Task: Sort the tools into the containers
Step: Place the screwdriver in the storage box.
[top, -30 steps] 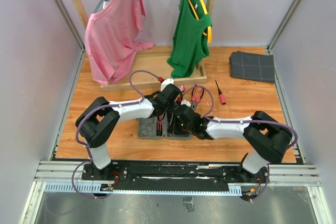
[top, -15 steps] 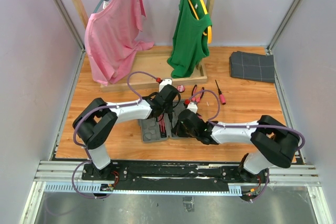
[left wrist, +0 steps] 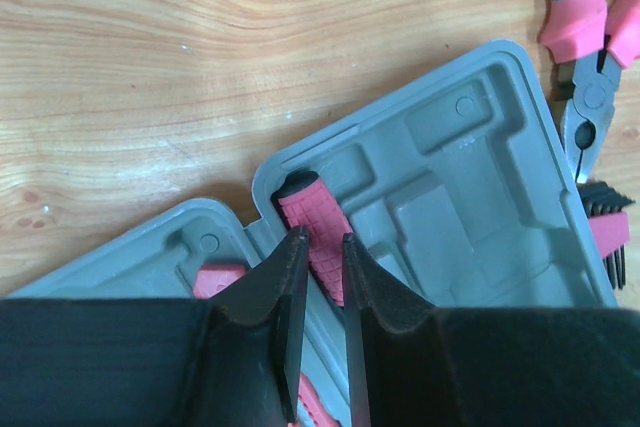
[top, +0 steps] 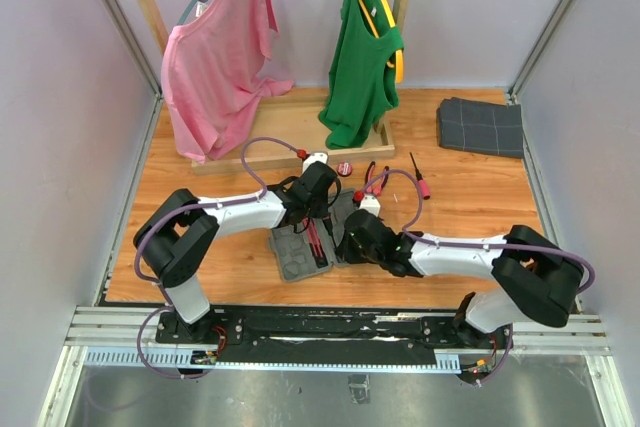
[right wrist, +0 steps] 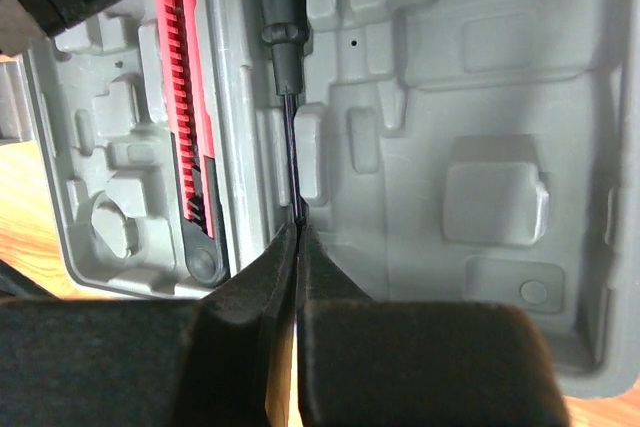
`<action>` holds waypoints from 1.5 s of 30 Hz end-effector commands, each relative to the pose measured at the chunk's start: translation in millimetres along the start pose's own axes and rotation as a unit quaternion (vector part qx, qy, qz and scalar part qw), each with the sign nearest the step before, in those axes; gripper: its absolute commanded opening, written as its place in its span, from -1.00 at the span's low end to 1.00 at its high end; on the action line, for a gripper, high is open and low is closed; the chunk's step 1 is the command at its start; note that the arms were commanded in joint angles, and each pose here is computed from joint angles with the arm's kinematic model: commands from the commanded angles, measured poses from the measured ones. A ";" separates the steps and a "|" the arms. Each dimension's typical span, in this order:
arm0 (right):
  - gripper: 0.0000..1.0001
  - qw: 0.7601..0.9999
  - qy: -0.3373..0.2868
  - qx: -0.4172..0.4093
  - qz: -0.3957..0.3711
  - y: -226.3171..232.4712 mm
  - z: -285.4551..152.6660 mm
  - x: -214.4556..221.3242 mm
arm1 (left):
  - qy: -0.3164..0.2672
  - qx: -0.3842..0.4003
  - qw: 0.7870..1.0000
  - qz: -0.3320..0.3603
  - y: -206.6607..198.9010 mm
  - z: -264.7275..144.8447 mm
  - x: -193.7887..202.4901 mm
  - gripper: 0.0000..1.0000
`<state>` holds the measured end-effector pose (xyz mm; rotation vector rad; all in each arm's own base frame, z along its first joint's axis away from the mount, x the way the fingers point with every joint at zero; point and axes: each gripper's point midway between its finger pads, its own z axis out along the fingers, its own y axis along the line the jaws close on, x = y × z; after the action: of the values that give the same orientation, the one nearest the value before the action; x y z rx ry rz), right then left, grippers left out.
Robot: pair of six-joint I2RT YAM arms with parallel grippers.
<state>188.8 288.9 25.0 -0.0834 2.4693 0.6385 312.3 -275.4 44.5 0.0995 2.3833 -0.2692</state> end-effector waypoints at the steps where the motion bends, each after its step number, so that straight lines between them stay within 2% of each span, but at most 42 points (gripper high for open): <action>1: -0.98 0.984 0.109 0.109 -0.092 -77.1 -21.1 56.3 | 0.025 0.016 0.999 0.023 -0.3 -5.8 10.7 -0.52; 6: -0.89 0.991 0.065 0.015 -0.117 -26.3 -27.5 21.6 | 0.019 0.029 0.999 0.028 -8.0 -6.1 3.3 -0.50; 11: -0.53 0.988 0.041 -0.052 -0.136 13.6 -36.5 -2.1 | 0.016 0.037 0.999 0.031 -11.6 -5.8 0.7 -0.48; 13: -0.47 0.988 0.031 -0.065 -0.135 20.1 -40.6 -7.4 | 0.014 0.039 0.999 0.031 -11.8 -7.0 0.0 -0.48; 16: -0.44 0.989 0.013 -0.055 -0.134 14.7 -47.2 -13.8 | 0.005 0.045 0.998 0.031 -12.6 -11.2 -4.3 -0.46; 21: -0.36 0.990 -0.035 0.028 -0.133 -21.2 -63.4 -33.4 | -0.029 0.083 0.995 0.037 -24.8 -29.6 -25.0 -0.41; 24: -0.30 0.988 -0.052 0.066 -0.130 -44.7 -73.6 -44.2 | -0.060 0.111 0.991 0.038 -31.7 -48.5 -42.0 -0.33; 26: -0.25 0.987 -0.060 0.079 -0.125 -57.5 -78.3 -50.2 | -0.082 0.124 0.988 0.036 -33.2 -62.3 -52.7 -0.21; 30: -0.18 0.990 -0.040 0.076 -0.113 -76.2 -75.6 -48.7 | -0.108 0.127 0.986 0.032 -26.6 -82.7 -62.6 -0.07; 39: -0.15 0.996 0.027 0.024 -0.080 -85.6 -57.7 -17.5 | -0.096 0.086 0.991 0.022 13.2 -91.2 -32.7 -0.03; 45: -0.14 0.996 0.045 -0.025 -0.068 -75.0 -49.7 -3.1 | -0.101 0.072 0.992 0.012 26.5 -96.2 -29.7 -0.02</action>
<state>185.2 186.4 30.7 -0.2793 2.5169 0.5134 269.2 -236.6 115.7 0.2106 2.2033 -0.4314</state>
